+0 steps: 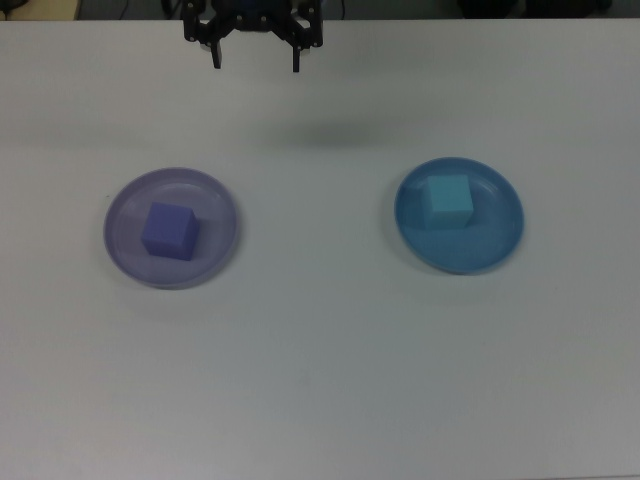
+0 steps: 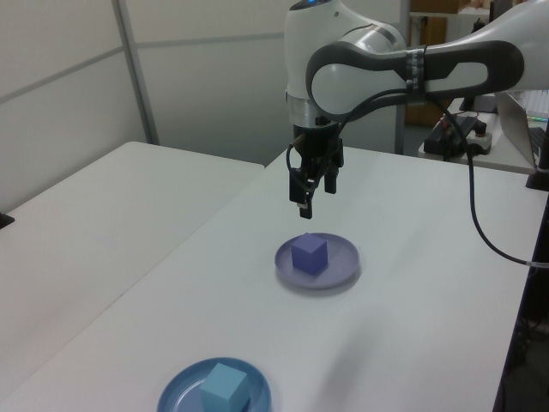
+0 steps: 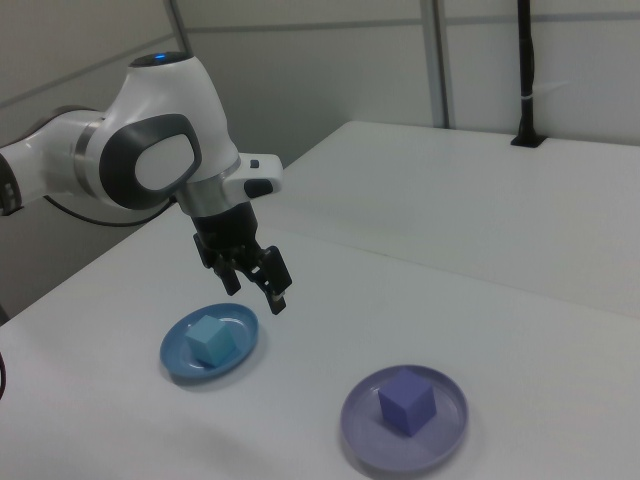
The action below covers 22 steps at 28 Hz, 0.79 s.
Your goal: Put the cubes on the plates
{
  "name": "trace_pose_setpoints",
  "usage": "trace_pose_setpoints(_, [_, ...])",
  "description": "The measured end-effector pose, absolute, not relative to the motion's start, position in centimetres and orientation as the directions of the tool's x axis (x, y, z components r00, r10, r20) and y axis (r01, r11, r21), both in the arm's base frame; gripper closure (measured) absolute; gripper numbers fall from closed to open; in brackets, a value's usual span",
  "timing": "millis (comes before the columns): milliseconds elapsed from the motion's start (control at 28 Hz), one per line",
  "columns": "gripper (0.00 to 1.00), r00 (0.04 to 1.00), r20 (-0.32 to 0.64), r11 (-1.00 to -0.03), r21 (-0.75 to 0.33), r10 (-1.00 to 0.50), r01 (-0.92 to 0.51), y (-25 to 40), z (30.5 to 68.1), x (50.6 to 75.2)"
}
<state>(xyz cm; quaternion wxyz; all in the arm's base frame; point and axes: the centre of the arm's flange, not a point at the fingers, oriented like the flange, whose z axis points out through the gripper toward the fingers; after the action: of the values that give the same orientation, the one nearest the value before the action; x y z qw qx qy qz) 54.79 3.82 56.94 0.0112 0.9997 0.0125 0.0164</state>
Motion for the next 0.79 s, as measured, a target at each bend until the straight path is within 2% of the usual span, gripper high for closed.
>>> trace_pose_setpoints(786, [0.00,0.999,0.045,-0.999,0.022,0.025,0.024,3.80,57.56,54.89])
